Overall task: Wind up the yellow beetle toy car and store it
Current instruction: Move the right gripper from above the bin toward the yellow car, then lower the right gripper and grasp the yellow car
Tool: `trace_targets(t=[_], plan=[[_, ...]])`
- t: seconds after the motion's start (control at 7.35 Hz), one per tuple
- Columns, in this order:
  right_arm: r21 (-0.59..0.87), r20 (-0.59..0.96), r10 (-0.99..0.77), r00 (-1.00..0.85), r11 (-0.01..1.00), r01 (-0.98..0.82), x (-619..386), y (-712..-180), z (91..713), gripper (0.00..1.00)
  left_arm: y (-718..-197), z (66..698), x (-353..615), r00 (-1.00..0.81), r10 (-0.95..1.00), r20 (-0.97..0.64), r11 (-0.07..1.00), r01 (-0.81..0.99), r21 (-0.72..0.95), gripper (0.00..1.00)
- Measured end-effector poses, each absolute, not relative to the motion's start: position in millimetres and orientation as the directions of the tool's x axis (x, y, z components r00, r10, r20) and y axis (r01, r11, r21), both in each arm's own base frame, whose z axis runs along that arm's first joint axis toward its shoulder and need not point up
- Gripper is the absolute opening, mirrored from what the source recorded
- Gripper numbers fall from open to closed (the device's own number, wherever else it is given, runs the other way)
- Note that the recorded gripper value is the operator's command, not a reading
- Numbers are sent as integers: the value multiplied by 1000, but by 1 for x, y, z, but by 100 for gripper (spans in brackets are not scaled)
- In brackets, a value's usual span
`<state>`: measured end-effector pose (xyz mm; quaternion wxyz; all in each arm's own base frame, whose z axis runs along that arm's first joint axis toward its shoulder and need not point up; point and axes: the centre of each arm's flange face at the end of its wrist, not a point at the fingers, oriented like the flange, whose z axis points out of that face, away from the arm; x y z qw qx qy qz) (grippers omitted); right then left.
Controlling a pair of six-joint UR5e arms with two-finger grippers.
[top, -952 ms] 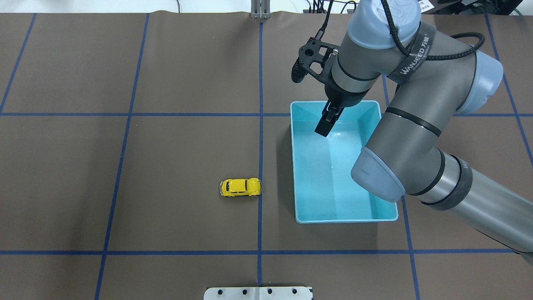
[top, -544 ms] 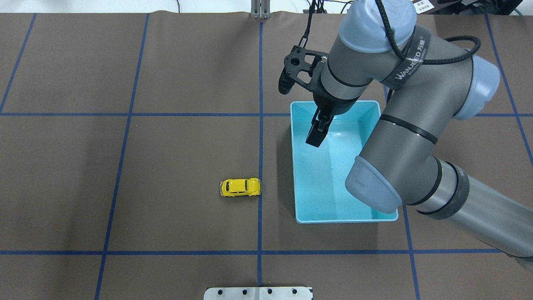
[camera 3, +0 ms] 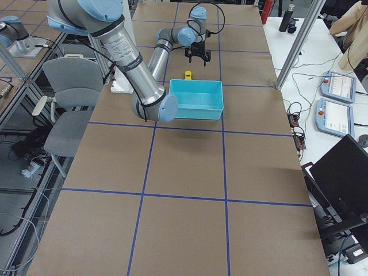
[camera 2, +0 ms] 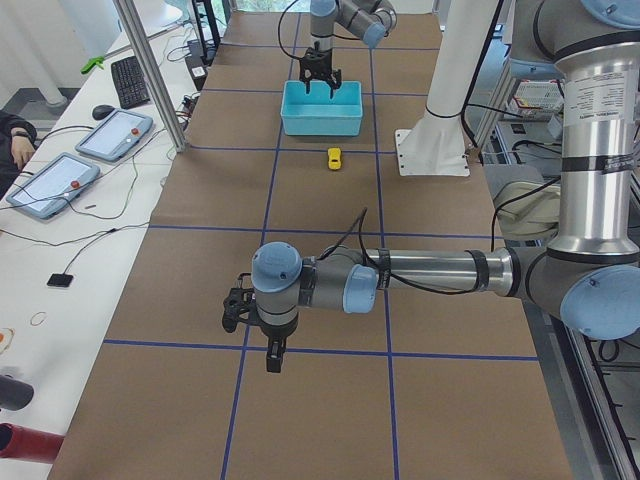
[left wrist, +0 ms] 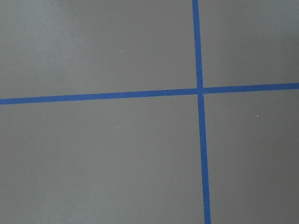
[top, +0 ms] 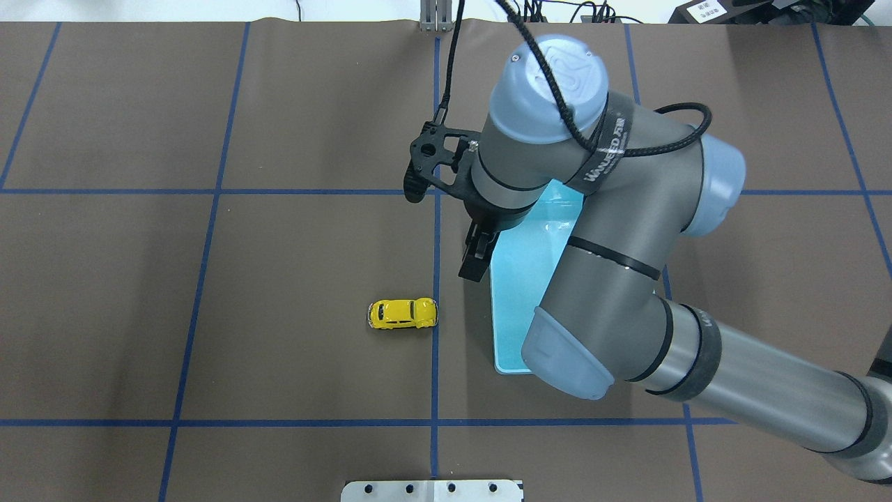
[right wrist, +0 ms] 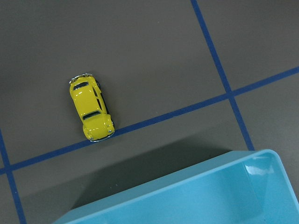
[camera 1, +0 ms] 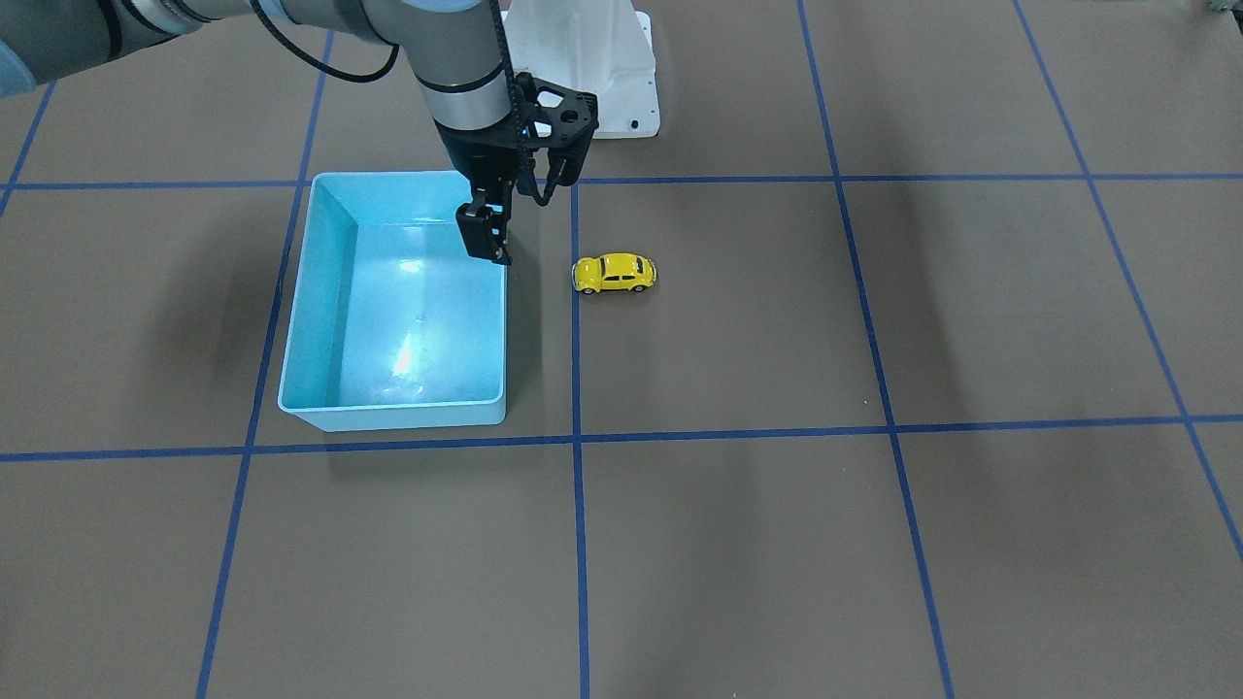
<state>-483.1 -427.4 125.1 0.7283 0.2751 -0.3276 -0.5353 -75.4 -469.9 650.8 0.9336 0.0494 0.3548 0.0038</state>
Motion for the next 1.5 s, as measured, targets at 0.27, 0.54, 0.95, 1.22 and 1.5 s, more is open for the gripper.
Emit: trace_targets(t=[0.27, 0.54, 0.95, 1.22, 1.5], plan=[[781, 183, -966, 184, 256, 569, -554, -435, 147, 100, -474, 654, -75, 747, 29, -664, 996, 33, 81, 100], [793, 209, -967, 149, 256, 553, -611, -418, 150, 100, -472, 659, -75, 742, -65, -667, 995, 99, 13, 100], [787, 182, -976, 118, 217, 577, -638, -397, 161, 100, -470, 656, -75, 732, -99, -674, 992, 129, -6, 100], [781, 152, -981, 119, 193, 594, -647, -395, 169, 100, -471, 654, -75, 731, -98, -676, 991, 131, -2, 100], [777, 125, -983, 133, 180, 603, -656, -389, 171, 100, -469, 656, -73, 714, -99, -693, 992, 127, -11, 100]])
